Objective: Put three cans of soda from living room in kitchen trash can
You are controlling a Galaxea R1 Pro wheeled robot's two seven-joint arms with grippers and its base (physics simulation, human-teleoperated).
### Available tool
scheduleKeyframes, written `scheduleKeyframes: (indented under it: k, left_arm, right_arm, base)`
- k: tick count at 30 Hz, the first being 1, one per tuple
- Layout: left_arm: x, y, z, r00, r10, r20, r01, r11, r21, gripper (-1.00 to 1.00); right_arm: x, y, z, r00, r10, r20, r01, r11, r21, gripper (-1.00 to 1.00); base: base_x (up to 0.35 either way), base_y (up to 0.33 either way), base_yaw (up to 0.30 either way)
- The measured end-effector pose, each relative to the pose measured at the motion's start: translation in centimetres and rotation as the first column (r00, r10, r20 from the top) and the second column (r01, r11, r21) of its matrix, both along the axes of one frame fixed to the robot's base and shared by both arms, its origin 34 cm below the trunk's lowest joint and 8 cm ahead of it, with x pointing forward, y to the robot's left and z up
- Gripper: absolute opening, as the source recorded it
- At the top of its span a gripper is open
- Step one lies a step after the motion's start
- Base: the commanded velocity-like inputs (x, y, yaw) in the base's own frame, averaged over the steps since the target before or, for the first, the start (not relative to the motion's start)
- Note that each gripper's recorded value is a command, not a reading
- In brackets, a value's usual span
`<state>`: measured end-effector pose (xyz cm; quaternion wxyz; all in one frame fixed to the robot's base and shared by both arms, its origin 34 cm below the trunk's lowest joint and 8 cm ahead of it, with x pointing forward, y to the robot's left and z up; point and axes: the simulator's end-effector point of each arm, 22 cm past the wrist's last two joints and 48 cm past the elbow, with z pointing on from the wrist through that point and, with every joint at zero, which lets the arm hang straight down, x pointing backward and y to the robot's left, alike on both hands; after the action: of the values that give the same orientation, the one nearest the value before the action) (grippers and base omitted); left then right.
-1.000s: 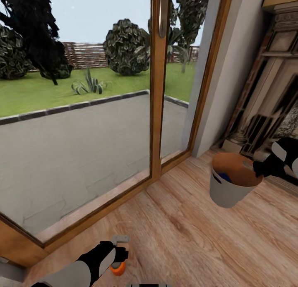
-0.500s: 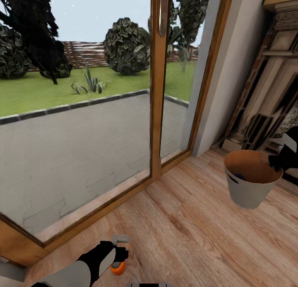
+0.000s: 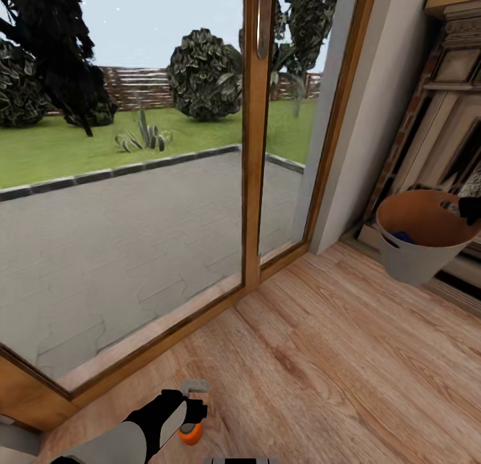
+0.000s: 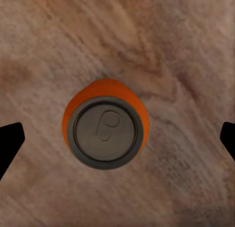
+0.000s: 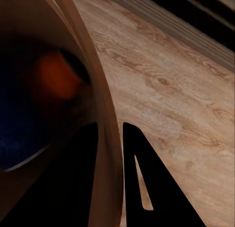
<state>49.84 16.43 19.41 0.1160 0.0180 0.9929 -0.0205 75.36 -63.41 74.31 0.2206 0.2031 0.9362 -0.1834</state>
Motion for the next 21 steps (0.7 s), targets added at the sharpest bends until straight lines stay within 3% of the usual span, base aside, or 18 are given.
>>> scheduleKeyframes:
  k: [5,10,21]
  left_arm:
    - [-0.5,0.0,-0.7,1.0,0.0,-0.017,0.0,1.0,0.0,1.0]
    - [-1.0,0.0,-1.4,0.999,0.0,-0.032,0.0,1.0,0.0,1.0]
    - [0.7,0.2,-1.0,0.999,0.015,0.05,-0.015,1.0,-0.002,1.0]
  right_arm:
    - [-0.1,-1.0,-0.5,0.999,-0.004,-0.043,0.002,0.998,-0.055,-1.0]
    - [0.7,-0.3,-1.7,0.999,0.001,-0.04,-0.002,1.0,-0.023,-1.0]
    - [0.5,-0.6,-1.6,0.999,0.0,-0.049,-0.002,0.999,-0.04,-1.0]
  base:
    - [0.0,0.0,0.0]
    - [0.0,0.0,0.0]
    - [0.0,0.0,0.0]
